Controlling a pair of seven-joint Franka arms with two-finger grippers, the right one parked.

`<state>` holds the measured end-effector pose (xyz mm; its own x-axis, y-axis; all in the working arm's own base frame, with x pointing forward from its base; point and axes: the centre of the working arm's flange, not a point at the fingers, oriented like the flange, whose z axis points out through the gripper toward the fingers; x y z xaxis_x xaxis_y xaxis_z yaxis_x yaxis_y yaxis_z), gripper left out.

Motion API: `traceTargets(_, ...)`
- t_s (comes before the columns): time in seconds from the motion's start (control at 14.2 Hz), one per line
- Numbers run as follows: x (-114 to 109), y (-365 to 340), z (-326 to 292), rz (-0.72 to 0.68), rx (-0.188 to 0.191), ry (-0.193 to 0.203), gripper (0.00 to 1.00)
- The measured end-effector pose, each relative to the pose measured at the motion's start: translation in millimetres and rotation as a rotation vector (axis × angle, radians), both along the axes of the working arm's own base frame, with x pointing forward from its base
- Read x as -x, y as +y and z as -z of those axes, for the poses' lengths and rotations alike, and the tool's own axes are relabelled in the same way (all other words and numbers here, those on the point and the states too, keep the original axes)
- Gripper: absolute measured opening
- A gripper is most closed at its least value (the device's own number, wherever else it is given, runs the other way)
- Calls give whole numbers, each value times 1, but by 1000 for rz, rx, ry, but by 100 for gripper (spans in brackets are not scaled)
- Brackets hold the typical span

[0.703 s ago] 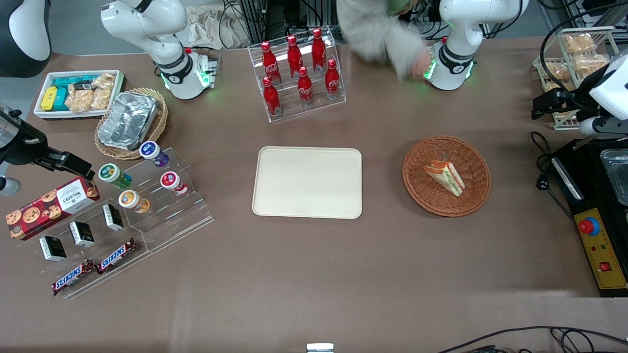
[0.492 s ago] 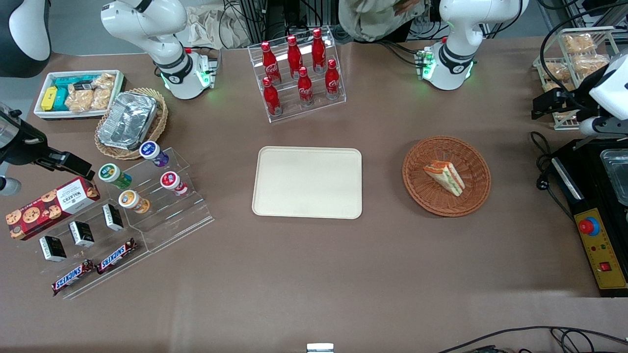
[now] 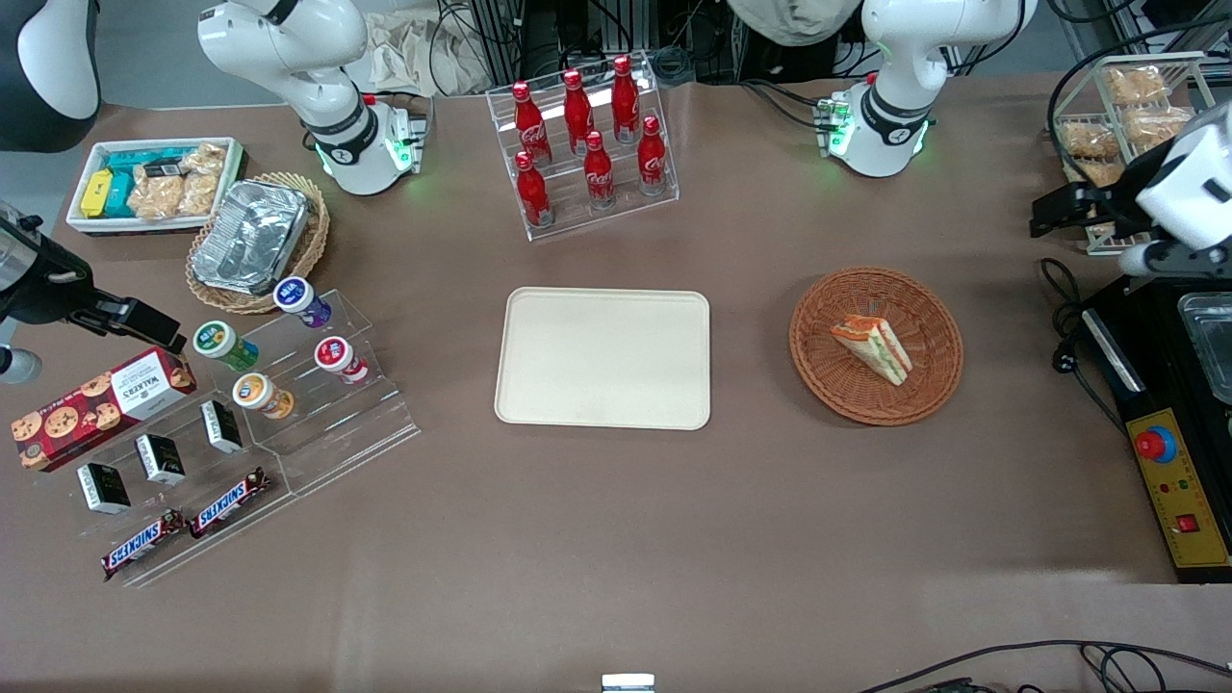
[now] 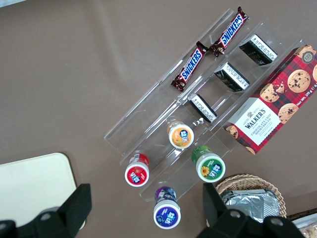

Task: Place sandwich from basket to tray
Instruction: 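Move the left gripper over the wicker basket above the wrapped sandwich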

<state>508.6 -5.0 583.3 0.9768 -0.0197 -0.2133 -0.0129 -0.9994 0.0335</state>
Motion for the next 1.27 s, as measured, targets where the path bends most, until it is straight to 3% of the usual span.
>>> traceTargets(0.28, 38, -10, 74, -93, -16, -100, 100)
traceTargets(0.49, 60, -38, 115, -200, -34, -152, 100)
traceTargets(0.91, 60, -71, 187, -487, -54, -213, 100)
traceTargets(1.27, 41, -88, 246, -687, -54, -240, 100)
